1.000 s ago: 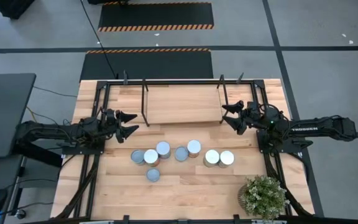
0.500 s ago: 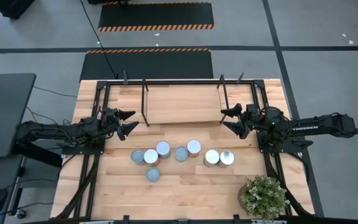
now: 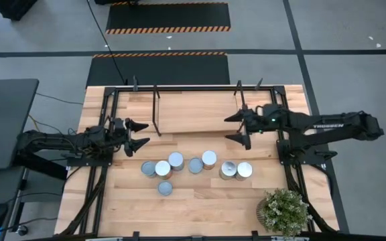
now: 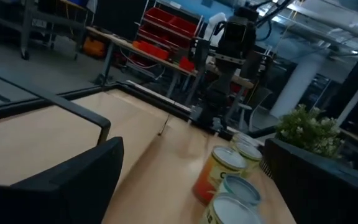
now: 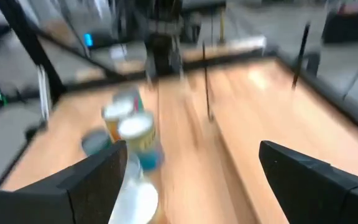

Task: Pick and place cans onto a shelf
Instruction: Put the canned peaches on the shelf, then put the canned oranges on the shelf

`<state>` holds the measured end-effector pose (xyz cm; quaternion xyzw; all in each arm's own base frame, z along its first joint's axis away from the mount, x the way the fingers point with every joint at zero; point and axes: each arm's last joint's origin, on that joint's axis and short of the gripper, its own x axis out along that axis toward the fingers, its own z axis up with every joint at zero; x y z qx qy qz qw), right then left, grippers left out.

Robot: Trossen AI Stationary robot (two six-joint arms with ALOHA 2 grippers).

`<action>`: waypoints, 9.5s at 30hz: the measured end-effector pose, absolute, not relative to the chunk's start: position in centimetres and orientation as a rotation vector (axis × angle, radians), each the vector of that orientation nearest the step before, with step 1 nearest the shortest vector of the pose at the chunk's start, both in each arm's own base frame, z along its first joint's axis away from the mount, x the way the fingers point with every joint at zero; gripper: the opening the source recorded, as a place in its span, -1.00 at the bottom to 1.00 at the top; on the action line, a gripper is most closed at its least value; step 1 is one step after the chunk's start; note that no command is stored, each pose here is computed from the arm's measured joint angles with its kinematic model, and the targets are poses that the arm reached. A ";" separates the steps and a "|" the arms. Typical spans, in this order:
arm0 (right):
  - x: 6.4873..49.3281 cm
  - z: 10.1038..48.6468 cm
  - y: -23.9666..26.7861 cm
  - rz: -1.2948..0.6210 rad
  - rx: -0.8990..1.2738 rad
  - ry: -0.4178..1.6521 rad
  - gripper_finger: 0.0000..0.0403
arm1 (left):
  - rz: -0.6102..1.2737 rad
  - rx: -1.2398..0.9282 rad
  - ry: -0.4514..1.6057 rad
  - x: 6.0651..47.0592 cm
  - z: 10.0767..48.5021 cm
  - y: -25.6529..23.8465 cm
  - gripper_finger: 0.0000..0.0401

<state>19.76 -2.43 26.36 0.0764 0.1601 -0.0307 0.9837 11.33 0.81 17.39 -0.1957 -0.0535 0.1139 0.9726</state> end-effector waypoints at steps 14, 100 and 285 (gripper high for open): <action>21.8 27.3 1.4 -0.133 0.038 0.780 0.85 | 0.306 -0.353 -0.195 11.2 18.1 1.1 0.96; 25.4 17.7 9.3 -0.062 0.066 1.562 0.66 | 0.447 -0.030 -0.402 10.3 20.6 1.4 0.96; 30.6 18.9 9.0 -0.089 0.071 1.427 0.71 | 0.390 -0.137 -0.263 10.9 19.5 1.3 0.96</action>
